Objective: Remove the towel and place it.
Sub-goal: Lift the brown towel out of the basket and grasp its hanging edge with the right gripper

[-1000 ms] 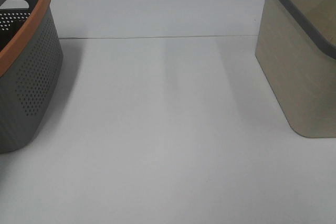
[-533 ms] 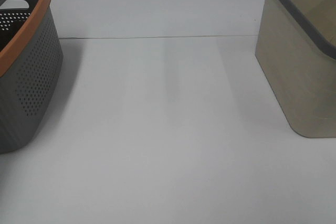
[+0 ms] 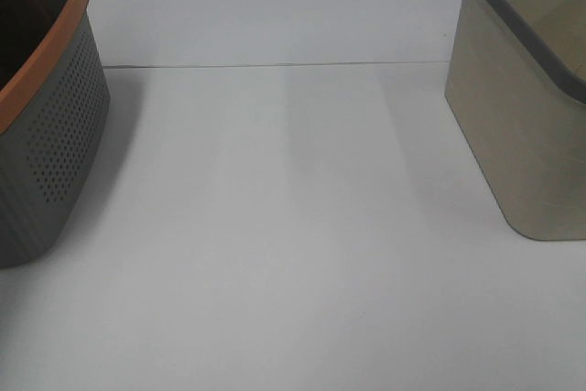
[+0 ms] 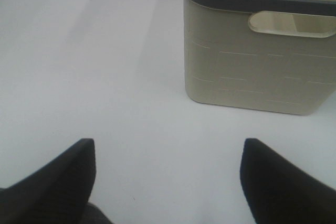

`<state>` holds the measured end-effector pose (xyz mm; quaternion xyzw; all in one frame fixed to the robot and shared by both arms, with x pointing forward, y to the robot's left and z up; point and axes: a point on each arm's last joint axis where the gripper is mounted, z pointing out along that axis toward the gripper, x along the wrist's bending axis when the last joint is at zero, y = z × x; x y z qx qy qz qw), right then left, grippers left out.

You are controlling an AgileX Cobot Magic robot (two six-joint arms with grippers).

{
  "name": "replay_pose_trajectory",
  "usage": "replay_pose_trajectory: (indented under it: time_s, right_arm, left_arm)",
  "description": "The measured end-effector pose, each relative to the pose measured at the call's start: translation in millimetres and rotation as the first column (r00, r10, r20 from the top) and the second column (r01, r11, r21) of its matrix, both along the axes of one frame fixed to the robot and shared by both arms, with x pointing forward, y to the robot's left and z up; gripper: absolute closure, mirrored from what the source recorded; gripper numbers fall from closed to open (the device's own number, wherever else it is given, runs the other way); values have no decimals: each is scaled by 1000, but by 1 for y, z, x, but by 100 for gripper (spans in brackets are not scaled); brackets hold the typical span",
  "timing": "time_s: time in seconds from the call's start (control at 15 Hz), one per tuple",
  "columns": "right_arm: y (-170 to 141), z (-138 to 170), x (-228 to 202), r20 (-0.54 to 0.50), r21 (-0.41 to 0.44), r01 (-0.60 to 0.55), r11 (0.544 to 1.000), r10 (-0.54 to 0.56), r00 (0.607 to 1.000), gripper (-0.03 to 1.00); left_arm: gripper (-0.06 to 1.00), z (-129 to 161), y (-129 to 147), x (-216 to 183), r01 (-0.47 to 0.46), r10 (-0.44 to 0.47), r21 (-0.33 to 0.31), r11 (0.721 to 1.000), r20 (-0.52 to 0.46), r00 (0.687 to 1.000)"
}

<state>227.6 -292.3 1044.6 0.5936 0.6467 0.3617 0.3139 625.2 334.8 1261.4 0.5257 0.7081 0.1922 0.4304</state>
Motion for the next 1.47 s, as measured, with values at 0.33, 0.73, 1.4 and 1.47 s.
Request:
replay_pose_trajectory:
  time_s: [0.33,0.73,1.4,1.47]
  right_arm:
    - [0,0,0,0,0,0,1000,0,1000,24]
    - [0,0,0,0,4,-3,1000,3,1000,24]
    - [22,15,19,19,140,-198,970,198,980,24]
    - [26,18,26,31,144,-250,957,248,968,24]
  left_arm:
    - [94,22,-32,-15,245,-228,-151,958,119,966]
    - [94,42,-135,-22,508,-432,-185,841,337,837]
    - [94,51,-209,-44,622,-512,-129,772,453,730]
    - [94,51,-213,-46,628,-520,-125,768,452,725]
